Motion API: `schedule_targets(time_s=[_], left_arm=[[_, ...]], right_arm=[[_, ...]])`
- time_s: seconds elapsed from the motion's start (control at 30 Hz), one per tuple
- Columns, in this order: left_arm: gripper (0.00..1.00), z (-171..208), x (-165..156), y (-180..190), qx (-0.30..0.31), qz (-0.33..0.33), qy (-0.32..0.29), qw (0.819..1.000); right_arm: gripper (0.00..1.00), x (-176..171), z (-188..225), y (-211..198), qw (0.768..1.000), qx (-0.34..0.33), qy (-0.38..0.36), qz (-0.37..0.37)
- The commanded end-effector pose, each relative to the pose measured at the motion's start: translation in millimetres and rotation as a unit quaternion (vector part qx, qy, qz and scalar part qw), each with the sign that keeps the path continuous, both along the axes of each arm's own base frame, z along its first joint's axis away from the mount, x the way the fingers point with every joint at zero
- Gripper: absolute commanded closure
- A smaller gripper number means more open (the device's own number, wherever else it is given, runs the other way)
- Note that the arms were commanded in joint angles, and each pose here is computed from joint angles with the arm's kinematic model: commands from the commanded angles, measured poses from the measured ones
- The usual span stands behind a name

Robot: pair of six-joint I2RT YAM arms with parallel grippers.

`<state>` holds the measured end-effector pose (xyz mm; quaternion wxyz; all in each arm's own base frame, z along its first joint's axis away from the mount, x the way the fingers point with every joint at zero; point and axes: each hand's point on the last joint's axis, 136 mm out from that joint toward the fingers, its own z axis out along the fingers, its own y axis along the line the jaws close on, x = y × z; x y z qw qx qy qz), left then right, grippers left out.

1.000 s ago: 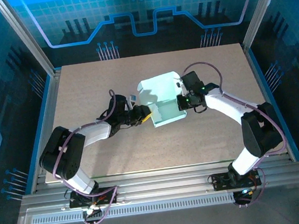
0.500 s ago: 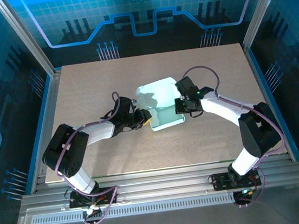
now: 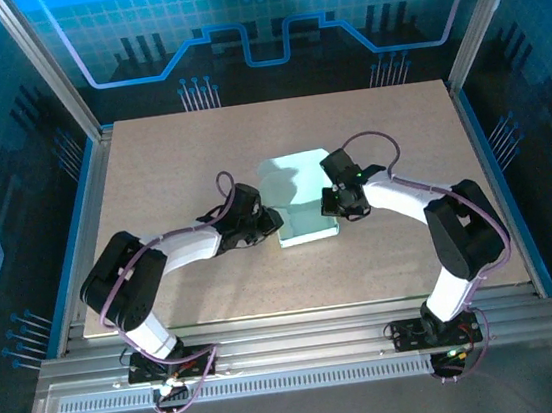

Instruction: Fold the paper box

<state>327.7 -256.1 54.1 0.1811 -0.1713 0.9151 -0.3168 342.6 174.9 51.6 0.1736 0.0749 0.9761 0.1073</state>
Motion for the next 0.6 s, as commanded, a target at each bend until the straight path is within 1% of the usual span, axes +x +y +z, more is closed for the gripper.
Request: schedule_targets(time_s=[0.0,0.17,0.37,0.57], left_arm=[[0.73,11,-11,-7,0.020,-0.011,-0.006,1.000],[0.74,10,-14,-12,0.032,-0.020,-0.005,0.999],[0.80,3,-15,-19,0.042,-0.032,0.003,0.999],[0.81,0,-14,-25,0.063,-0.047,0.011,0.997]], right_arm=[[1.00,15,7,13,0.999,0.038,-0.026,-0.029],[1.00,17,7,14,0.998,0.042,-0.029,-0.033],[1.00,16,9,16,0.998,0.044,-0.031,-0.029],[1.00,13,6,18,0.998,0.039,-0.031,-0.027]])
